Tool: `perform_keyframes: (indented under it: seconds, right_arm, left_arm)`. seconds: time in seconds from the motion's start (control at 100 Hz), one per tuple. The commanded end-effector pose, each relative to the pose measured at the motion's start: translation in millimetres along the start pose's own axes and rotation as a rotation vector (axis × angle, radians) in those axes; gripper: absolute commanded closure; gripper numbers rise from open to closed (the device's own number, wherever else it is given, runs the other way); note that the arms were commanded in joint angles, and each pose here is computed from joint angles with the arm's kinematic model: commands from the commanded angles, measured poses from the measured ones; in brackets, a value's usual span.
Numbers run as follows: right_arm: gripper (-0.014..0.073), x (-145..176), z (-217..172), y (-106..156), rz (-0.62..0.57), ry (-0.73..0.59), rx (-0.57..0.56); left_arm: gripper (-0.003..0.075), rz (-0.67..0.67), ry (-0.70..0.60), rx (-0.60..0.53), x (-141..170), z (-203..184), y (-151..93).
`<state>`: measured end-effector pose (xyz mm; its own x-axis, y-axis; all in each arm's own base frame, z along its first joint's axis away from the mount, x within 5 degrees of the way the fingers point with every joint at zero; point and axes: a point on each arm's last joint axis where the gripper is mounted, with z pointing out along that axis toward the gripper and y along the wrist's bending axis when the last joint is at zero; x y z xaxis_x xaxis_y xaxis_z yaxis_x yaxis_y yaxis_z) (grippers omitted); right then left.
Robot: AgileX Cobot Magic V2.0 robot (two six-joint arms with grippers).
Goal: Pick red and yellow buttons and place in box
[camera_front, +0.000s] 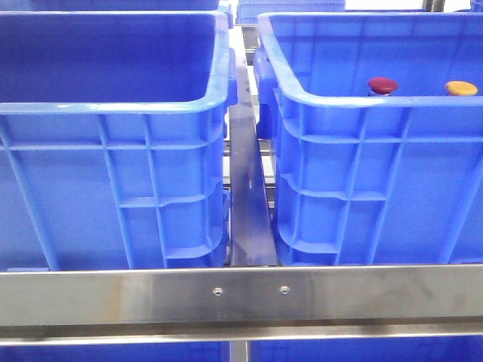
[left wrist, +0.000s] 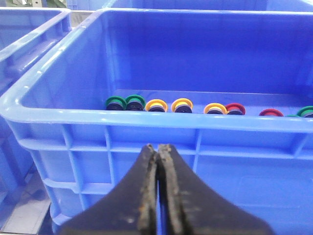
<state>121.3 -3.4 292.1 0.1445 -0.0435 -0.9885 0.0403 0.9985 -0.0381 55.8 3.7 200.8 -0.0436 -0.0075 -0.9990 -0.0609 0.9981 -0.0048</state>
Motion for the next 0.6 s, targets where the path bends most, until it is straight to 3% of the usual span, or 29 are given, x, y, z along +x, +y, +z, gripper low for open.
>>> perform_keyframes:
  seconds: [0.0,0.33,0.38,0.59]
  right_arm:
    - [0.0663,-4,-8,1,-0.003,-0.094,-0.009]
    - [0.0663,56,-59,2,0.028,-0.092,-0.012]
    - [0.0663,60,-63,3,0.021,-0.046,-0.02]
    - [0.0663,61,-78,3,0.018,-0.067,-0.021]
  left_arm:
    - [0.074,-0.02,-0.054,0.003,9,1,0]
    - [0.074,-0.02,-0.054,0.003,9,1,0]
    - [0.074,-0.02,-0.054,0.003,9,1,0]
    - [0.074,-0.02,-0.054,0.003,9,1,0]
